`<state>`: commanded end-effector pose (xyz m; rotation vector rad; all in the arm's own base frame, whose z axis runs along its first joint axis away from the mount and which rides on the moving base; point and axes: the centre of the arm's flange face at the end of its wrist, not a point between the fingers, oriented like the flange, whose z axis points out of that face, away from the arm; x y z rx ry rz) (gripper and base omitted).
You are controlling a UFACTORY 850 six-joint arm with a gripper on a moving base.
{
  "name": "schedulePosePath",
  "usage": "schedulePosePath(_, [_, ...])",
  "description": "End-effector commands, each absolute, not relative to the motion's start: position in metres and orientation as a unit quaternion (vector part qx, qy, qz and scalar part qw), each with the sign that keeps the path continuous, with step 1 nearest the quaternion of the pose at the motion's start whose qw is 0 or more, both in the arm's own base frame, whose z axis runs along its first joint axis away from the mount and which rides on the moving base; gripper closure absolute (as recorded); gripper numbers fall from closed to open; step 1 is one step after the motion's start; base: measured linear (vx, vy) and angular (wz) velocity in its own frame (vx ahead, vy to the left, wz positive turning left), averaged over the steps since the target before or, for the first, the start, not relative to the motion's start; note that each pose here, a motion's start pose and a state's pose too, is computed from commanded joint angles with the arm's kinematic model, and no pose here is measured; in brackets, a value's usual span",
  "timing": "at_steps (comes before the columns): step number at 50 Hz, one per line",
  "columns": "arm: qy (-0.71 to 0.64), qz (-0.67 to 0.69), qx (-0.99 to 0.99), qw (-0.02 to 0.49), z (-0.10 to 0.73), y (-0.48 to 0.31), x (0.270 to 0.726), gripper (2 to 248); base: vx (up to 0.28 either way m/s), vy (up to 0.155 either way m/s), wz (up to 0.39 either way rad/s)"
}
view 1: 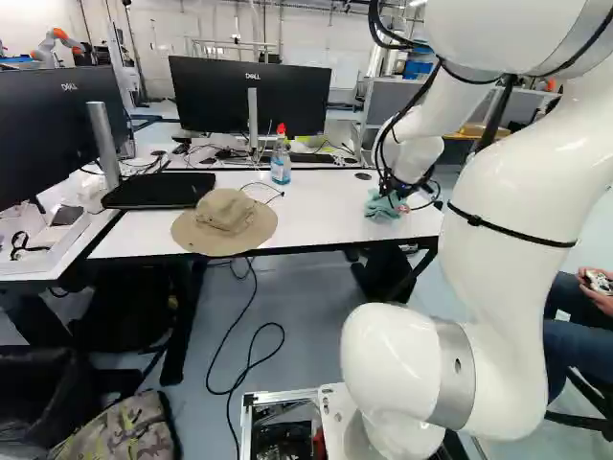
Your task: Clean the table with the green towel
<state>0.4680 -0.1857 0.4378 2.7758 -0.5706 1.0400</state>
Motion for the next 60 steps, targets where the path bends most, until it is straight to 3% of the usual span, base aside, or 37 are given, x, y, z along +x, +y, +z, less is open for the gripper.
schedulePosePath(32, [-0.163,0.261,0.951,0.023,0.463,-0.125,0.433,197,0.000,0.000,0.000])
schedulePosePath(60, [-0.162,0.260,0.952,0.022,0.472,-0.123,0.428,197,0.000,0.000,0.000])
